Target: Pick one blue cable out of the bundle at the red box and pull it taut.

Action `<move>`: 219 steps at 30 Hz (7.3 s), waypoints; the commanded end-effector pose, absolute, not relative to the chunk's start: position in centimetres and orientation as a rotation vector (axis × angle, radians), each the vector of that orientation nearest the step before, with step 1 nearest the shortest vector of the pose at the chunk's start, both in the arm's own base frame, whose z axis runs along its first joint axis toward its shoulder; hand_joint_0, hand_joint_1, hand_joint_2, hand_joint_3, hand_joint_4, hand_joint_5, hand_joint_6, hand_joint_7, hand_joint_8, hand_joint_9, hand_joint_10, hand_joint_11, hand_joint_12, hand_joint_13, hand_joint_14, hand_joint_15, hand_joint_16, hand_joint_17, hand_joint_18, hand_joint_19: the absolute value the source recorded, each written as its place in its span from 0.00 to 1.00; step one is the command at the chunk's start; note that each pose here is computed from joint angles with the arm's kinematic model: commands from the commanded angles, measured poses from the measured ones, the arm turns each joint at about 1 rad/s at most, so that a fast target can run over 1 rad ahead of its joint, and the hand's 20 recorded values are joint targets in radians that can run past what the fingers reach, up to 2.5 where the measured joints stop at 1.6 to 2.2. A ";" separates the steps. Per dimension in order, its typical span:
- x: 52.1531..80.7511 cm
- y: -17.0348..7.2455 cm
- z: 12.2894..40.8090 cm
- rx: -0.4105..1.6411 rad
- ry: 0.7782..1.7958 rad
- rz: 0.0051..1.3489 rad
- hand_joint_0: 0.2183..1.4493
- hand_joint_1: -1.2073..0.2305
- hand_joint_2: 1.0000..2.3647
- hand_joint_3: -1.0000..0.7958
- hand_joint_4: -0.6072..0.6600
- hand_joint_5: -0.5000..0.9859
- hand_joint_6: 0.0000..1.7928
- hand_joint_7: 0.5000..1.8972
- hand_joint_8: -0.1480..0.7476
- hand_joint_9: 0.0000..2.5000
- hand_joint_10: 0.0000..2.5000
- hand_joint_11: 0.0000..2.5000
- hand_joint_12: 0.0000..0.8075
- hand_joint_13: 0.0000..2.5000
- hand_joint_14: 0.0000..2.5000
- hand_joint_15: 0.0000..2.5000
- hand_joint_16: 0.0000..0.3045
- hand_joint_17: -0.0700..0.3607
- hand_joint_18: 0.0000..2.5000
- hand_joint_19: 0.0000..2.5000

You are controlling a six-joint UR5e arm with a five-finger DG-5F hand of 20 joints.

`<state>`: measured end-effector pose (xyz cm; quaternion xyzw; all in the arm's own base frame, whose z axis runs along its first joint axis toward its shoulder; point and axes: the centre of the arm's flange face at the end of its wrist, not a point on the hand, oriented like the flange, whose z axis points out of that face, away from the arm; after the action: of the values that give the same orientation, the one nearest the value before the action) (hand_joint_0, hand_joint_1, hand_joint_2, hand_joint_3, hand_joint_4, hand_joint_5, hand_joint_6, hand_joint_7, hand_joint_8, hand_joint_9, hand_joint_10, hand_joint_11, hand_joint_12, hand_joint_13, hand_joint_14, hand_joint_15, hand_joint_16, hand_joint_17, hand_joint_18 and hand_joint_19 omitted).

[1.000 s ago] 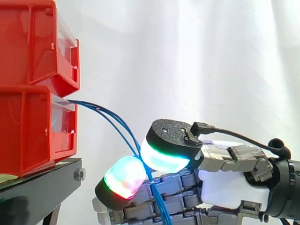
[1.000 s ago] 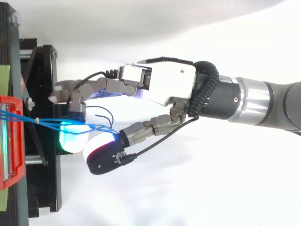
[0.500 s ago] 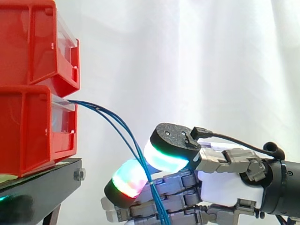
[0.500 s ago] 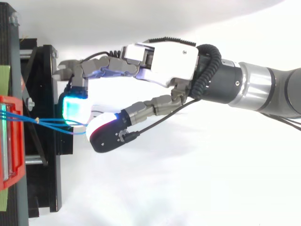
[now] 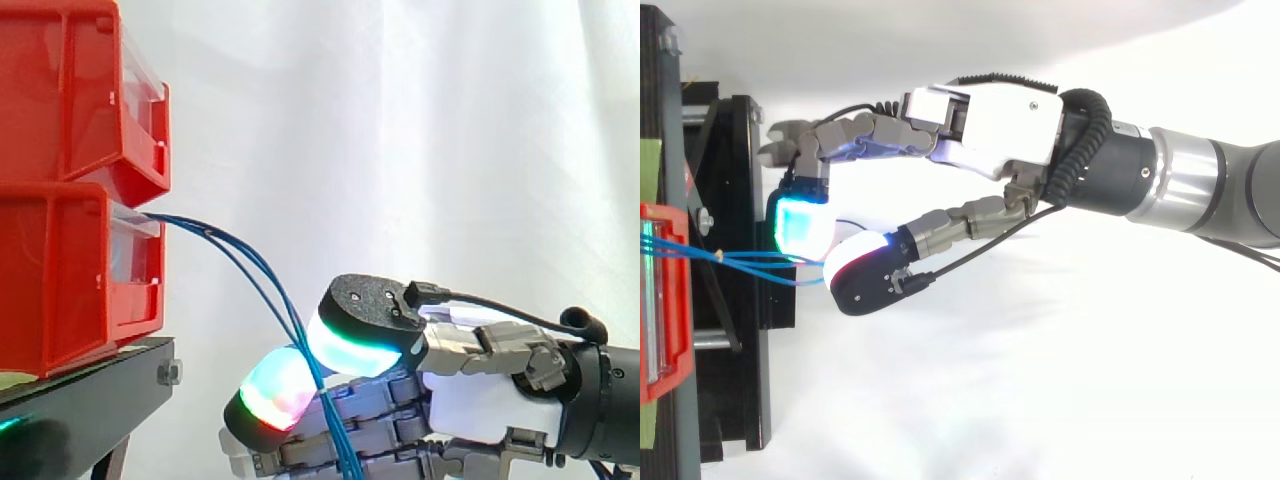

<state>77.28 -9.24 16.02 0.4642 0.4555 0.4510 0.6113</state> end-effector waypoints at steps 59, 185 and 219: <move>75.8 -9.9 21.4 1.186 1.164 1.042 0.33 0.25 0.02 0.47 0.61 0.22 0.47 0.34 0.56 0.24 0.00 0.10 0.48 0.12 0.00 0.05 0.20 0.48 0.14 0.07; 72.4 -13.4 27.3 1.212 1.268 1.013 0.31 0.27 0.02 0.48 0.60 0.22 0.48 0.41 0.57 0.28 0.00 0.17 0.49 0.13 0.00 0.05 0.20 0.48 0.15 0.08; 72.5 -13.4 27.6 1.208 1.266 1.010 0.36 0.21 0.01 0.39 0.61 0.22 0.48 0.35 0.55 0.27 0.00 0.16 0.49 0.12 0.00 0.05 0.20 0.48 0.14 0.07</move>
<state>72.48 -13.44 27.56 0.5064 0.5310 0.4233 0.5315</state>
